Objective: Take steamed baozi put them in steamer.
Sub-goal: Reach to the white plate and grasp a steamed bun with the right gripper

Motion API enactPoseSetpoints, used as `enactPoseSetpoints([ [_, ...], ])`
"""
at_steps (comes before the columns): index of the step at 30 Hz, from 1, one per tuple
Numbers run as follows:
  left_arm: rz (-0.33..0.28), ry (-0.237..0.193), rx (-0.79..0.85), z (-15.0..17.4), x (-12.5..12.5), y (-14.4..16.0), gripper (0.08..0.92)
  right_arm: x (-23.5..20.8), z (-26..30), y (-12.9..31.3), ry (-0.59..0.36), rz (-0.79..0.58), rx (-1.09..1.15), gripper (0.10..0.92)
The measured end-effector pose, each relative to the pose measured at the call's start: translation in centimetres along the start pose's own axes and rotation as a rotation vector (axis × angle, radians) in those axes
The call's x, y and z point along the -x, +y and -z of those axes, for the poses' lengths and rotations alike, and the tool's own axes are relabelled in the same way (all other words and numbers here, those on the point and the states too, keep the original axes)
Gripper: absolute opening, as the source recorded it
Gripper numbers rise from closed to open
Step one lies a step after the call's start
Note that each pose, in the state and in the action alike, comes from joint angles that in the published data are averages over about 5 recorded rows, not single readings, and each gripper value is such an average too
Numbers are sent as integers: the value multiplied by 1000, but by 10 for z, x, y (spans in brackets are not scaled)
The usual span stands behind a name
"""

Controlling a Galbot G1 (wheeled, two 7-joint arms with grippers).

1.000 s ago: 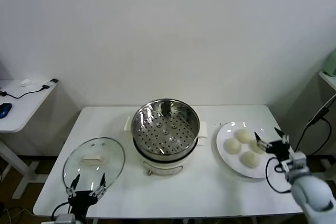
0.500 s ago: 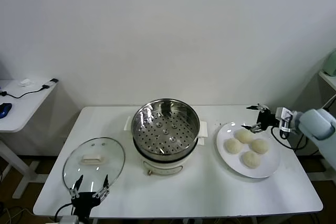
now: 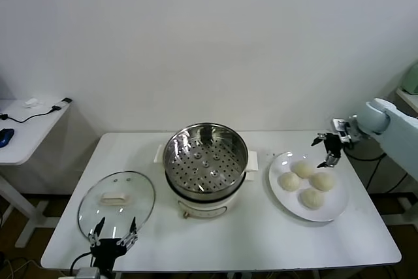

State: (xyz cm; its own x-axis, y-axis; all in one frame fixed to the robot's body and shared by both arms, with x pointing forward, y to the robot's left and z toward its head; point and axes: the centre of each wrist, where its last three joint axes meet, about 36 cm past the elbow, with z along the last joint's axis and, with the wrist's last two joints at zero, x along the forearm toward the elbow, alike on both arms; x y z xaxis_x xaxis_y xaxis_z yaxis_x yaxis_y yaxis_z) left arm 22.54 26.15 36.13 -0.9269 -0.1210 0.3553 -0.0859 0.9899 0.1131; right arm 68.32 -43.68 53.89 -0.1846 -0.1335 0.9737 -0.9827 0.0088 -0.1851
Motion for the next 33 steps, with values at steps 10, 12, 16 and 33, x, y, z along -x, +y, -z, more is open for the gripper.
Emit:
enactPoseSetpoints([
  [10, -1, 9, 1, -4, 1, 0, 823, 42, 11, -13, 71, 62, 16, 823],
  [12, -1, 9, 2, -4, 2, 0, 823, 49, 11, -13, 74, 65, 24, 823],
  [16, -1, 9, 4, -5, 2, 0, 823, 61, 11, -15, 75, 62, 41, 823],
  [33, -2, 14, 5, -6, 2, -2, 823, 91, 14, -16, 83, 50, 86, 798],
])
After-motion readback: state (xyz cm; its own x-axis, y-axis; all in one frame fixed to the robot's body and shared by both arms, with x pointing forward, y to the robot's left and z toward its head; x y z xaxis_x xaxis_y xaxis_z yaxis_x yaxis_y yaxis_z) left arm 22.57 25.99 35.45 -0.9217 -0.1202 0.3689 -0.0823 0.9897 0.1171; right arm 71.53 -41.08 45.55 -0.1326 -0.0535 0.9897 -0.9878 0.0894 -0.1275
